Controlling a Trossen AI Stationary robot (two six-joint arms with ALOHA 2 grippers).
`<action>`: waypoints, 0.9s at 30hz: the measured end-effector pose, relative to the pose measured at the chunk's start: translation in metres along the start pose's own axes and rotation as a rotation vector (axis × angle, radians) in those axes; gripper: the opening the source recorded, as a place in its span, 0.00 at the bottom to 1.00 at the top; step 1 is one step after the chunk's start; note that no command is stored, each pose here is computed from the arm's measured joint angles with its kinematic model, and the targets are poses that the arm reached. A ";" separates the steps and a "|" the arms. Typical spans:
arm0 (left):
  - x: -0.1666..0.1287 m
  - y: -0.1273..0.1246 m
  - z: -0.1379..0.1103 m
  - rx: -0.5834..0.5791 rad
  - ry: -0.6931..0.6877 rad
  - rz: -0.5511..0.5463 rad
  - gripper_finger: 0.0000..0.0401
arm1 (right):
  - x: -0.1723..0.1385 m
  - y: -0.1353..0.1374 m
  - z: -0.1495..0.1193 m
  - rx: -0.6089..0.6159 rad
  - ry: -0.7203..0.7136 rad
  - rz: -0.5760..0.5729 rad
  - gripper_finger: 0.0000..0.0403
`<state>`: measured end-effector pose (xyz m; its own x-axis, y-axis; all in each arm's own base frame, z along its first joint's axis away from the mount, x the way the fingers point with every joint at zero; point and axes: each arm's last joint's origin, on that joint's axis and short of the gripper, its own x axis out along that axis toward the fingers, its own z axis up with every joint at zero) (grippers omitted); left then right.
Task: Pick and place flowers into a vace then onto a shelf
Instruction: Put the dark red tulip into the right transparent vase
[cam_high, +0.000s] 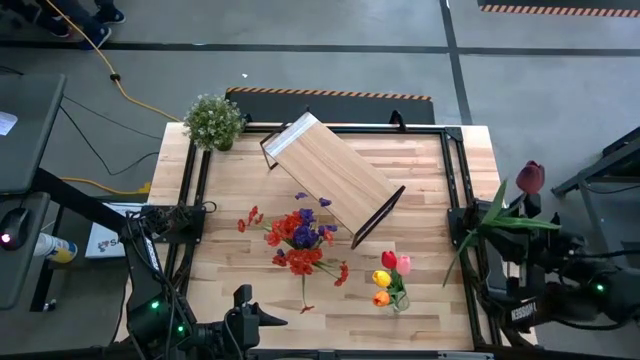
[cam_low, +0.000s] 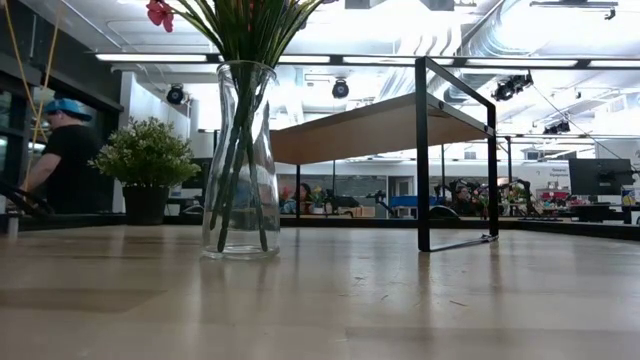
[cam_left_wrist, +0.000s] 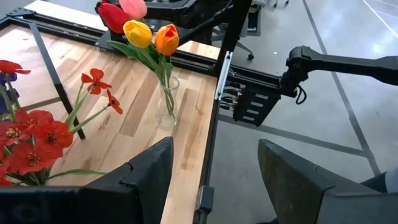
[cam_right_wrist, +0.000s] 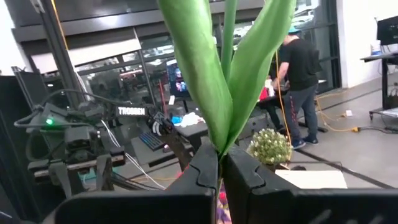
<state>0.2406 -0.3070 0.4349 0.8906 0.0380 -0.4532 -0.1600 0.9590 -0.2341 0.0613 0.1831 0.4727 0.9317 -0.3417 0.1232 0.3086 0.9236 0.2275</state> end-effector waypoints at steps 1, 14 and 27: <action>0.000 0.000 0.000 -0.001 0.000 0.000 0.66 | 0.001 -0.001 0.002 -0.004 -0.004 0.005 0.00; 0.000 0.000 0.000 0.001 0.000 0.000 0.66 | 0.007 -0.036 0.020 0.017 -0.048 0.040 0.00; 0.000 0.001 0.000 0.001 -0.021 0.019 0.66 | 0.005 -0.073 0.025 0.064 -0.075 0.117 0.00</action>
<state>0.2409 -0.3062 0.4350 0.8960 0.0623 -0.4396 -0.1769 0.9582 -0.2249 0.0386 0.1092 0.4809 0.9428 -0.2469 0.2240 0.1839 0.9456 0.2683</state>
